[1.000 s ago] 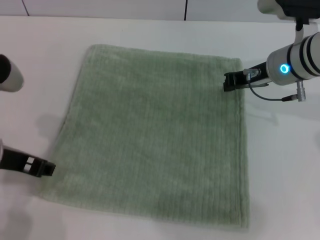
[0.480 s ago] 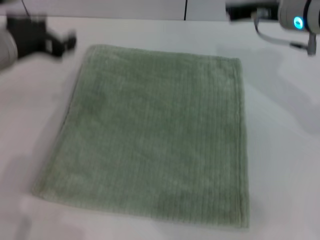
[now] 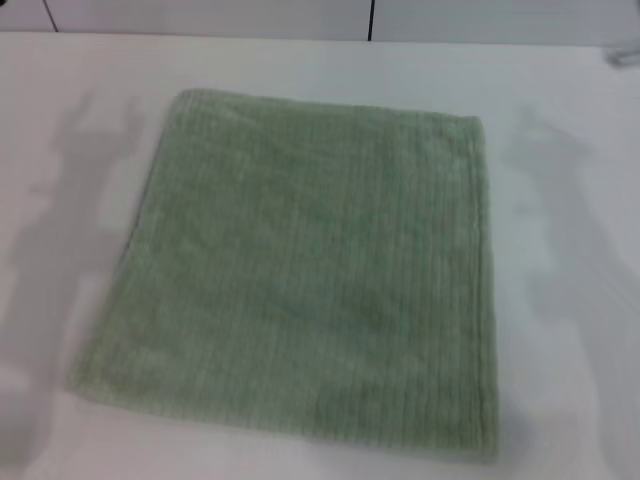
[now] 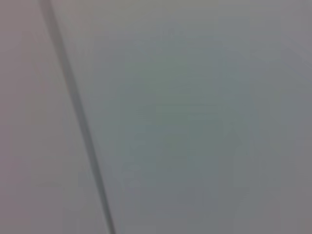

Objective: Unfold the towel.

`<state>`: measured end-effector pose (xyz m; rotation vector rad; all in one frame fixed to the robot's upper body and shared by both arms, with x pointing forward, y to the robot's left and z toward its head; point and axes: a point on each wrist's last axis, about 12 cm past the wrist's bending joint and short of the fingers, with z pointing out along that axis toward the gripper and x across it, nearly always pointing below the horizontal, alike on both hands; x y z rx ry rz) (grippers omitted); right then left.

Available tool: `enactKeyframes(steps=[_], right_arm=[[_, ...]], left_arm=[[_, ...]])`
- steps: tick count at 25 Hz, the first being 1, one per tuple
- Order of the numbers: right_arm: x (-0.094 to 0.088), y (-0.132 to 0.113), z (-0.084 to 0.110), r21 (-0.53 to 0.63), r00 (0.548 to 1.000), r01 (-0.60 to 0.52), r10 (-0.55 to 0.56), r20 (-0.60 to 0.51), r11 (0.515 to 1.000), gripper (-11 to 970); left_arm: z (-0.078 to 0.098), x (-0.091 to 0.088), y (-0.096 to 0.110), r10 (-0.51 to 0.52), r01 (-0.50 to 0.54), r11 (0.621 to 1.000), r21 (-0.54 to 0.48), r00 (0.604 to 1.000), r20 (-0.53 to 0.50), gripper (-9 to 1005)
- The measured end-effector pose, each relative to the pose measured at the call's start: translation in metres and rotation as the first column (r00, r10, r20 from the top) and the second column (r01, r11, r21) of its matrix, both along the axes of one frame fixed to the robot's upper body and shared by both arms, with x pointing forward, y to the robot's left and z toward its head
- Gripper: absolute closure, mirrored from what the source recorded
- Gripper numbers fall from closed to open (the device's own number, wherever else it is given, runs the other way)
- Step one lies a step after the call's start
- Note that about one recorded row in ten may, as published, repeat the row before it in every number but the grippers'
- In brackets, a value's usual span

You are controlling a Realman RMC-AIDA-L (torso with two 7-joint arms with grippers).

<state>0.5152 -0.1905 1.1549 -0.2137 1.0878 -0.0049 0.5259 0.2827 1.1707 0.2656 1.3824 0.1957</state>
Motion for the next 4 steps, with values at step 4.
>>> enactKeyframes(steps=[4], right_arm=[[-0.045,-0.051,-0.062,0.121,0.993,0.063,-0.074,0.090,0.991,960]], left_arm=[[-0.061,-0.025,0.024,0.025,-0.012,0.989,-0.149,0.996,0.087,378]])
